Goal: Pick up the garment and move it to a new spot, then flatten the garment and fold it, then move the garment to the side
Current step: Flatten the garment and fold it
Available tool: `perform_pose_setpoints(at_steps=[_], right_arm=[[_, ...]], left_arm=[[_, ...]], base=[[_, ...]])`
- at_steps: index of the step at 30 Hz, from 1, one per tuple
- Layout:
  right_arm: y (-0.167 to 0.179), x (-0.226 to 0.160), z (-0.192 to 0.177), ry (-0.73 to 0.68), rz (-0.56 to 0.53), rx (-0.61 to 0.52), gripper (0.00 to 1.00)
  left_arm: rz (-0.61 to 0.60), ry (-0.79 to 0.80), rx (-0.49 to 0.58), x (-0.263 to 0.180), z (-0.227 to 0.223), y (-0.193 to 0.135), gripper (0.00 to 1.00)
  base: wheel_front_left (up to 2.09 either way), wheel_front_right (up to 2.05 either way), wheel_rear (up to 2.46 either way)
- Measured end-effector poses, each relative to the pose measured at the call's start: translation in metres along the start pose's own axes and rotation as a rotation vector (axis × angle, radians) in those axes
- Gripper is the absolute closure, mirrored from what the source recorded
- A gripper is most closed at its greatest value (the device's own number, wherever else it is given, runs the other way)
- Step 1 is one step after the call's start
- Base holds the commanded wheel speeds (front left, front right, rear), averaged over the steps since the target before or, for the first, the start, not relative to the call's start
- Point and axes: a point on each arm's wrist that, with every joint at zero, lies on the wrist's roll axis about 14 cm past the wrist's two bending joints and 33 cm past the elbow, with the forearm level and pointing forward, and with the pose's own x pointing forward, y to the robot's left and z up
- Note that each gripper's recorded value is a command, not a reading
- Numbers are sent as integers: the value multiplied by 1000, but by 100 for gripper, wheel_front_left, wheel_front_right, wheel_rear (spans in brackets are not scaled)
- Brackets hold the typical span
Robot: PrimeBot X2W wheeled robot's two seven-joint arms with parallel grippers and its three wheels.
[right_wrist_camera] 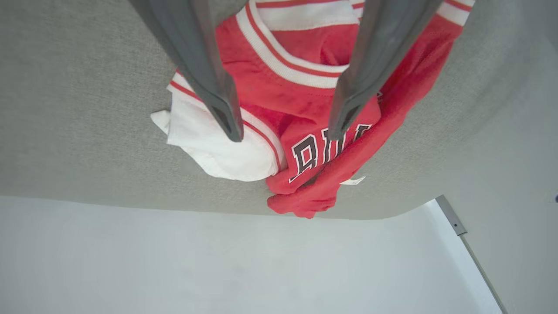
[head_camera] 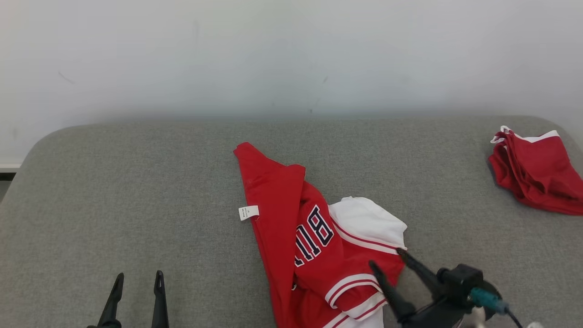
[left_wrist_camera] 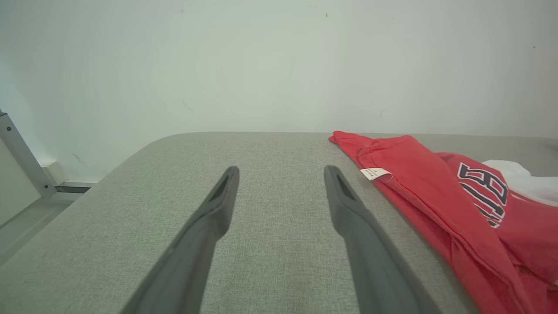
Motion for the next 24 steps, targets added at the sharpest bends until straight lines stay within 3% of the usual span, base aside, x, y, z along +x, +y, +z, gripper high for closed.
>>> perform_pose_setpoints(at_steps=[8,19,20,21,24], right_arm=[[-48,11,-12,86,-126,-59,0],[-79,36,-52,233,-220,-8,1],[-76,37,-58,254,-216,3,67],[-71,38,-64,269,-209,18,100],[-68,43,-68,277,-198,24,100]], left_arm=[[9,8,2,-2,-3,2,0],[31,23,9,4,-7,7,0],[34,26,8,4,-8,7,0],[38,29,7,3,-9,8,0],[52,38,10,2,-12,13,0]], base=[[0,0,0],[0,0,0],[0,0,0],[0,0,0],[0,0,0]])
